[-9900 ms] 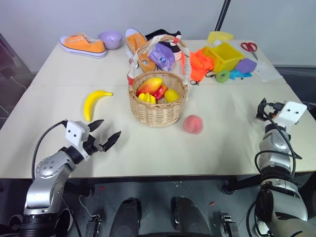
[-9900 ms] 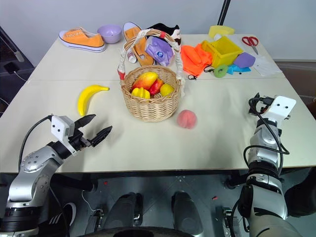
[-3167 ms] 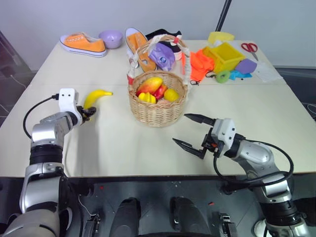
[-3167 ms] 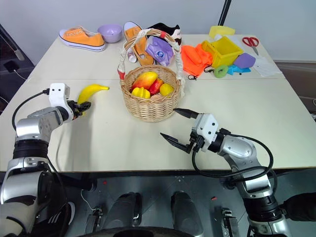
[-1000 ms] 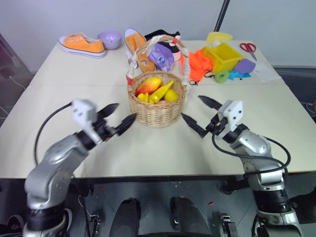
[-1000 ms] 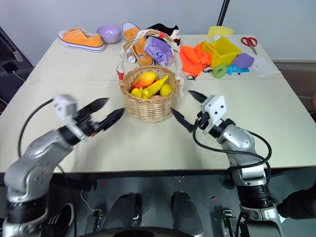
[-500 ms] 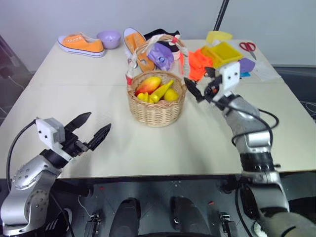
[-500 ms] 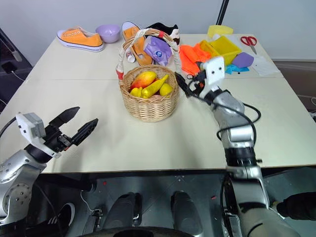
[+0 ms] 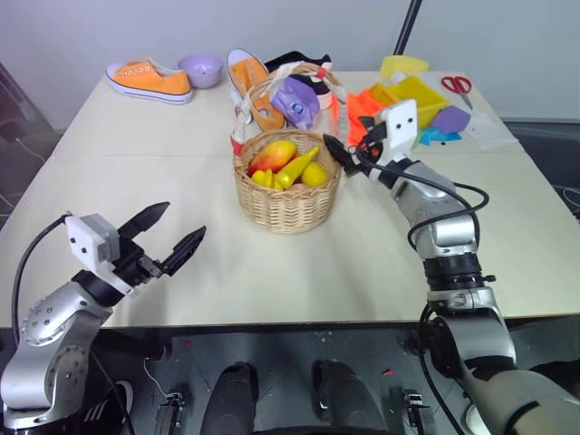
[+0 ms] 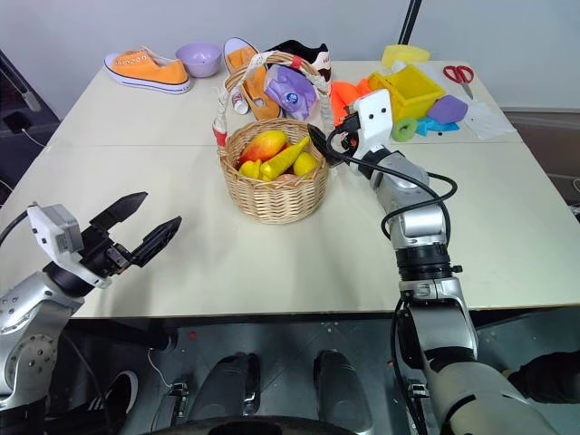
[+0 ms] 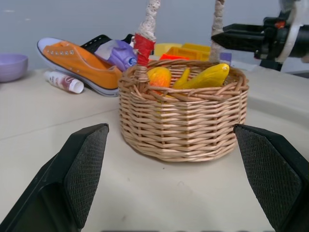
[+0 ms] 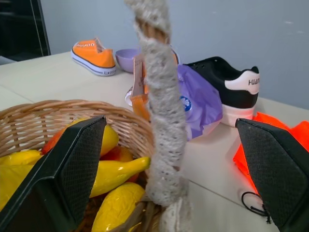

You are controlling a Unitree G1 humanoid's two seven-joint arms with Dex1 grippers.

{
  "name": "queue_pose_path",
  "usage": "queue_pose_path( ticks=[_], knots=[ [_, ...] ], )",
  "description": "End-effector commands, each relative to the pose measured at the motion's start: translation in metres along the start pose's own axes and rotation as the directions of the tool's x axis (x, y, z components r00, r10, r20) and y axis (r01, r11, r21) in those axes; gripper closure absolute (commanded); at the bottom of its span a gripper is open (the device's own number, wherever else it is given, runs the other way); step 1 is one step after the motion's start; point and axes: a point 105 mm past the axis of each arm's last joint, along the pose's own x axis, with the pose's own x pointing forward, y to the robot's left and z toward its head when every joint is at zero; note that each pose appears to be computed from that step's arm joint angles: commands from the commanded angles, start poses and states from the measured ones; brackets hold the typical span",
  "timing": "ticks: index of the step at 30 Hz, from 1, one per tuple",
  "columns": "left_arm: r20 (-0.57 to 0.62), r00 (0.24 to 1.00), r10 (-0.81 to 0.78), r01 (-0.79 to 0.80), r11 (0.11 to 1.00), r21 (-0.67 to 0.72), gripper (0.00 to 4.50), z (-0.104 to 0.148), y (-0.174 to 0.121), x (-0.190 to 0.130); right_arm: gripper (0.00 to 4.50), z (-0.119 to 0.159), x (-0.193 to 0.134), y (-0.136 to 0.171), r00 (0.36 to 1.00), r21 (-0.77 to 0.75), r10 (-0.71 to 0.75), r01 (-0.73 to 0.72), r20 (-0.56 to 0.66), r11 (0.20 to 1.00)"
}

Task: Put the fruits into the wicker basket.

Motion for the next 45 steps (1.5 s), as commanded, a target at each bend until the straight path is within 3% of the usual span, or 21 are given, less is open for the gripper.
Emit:
queue_pose_path(
  ticks=[1, 4, 11, 23, 27, 31, 37, 45],
  knots=[
    [0.018, 0.999, -0.037, 0.037, 0.999, 0.023, 0.07, 0.007, -0.004, -0.002, 0.00, 0.021, 0.006, -0.002, 0.997, -0.020, -0.018, 0.019, 0.069, 1.000],
    [0.003, 0.999, -0.037, 0.036, 0.998, 0.044, 0.01, 0.004, -0.002, -0.005, 0.91, 0.012, 0.011, -0.004, 0.998, -0.008, -0.048, 0.048, 0.027, 0.999],
    [0.009, 0.999, -0.042, 0.042, 0.997, 0.061, 0.01, 0.006, -0.001, -0.002, 4.47, 0.008, 0.013, -0.003, 0.998, 0.034, -0.054, 0.053, 0.026, 0.998],
    [-0.024, 0.996, -0.081, 0.083, 0.992, 0.092, 0.01, 0.002, 0.005, 0.000, 4.49, 0.036, -0.014, -0.028, 0.987, 0.034, -0.119, 0.116, 0.110, 0.993],
    [-0.002, 0.987, -0.161, 0.160, 0.982, 0.097, 0.01, -0.001, 0.001, 0.022, 4.49, 0.034, -0.049, -0.072, 0.948, 0.117, -0.306, 0.296, 0.082, 0.948],
    [0.013, 0.969, -0.249, 0.246, 0.965, 0.088, 0.01, -0.008, -0.004, 0.045, 4.49, 0.034, -0.080, -0.095, 0.905, 0.069, -0.420, 0.415, 0.071, 0.907],
    [0.036, 0.892, -0.451, 0.447, 0.890, 0.095, 0.01, -0.013, -0.021, 0.088, 4.49, 0.034, -0.172, -0.144, 0.728, -0.059, -0.683, 0.686, 0.058, 0.726],
    [0.048, 0.803, -0.595, 0.590, 0.803, 0.083, 0.01, -0.018, -0.036, 0.116, 4.49, 0.039, -0.223, -0.143, 0.590, -0.059, -0.802, 0.808, 0.094, 0.587]
  ],
)
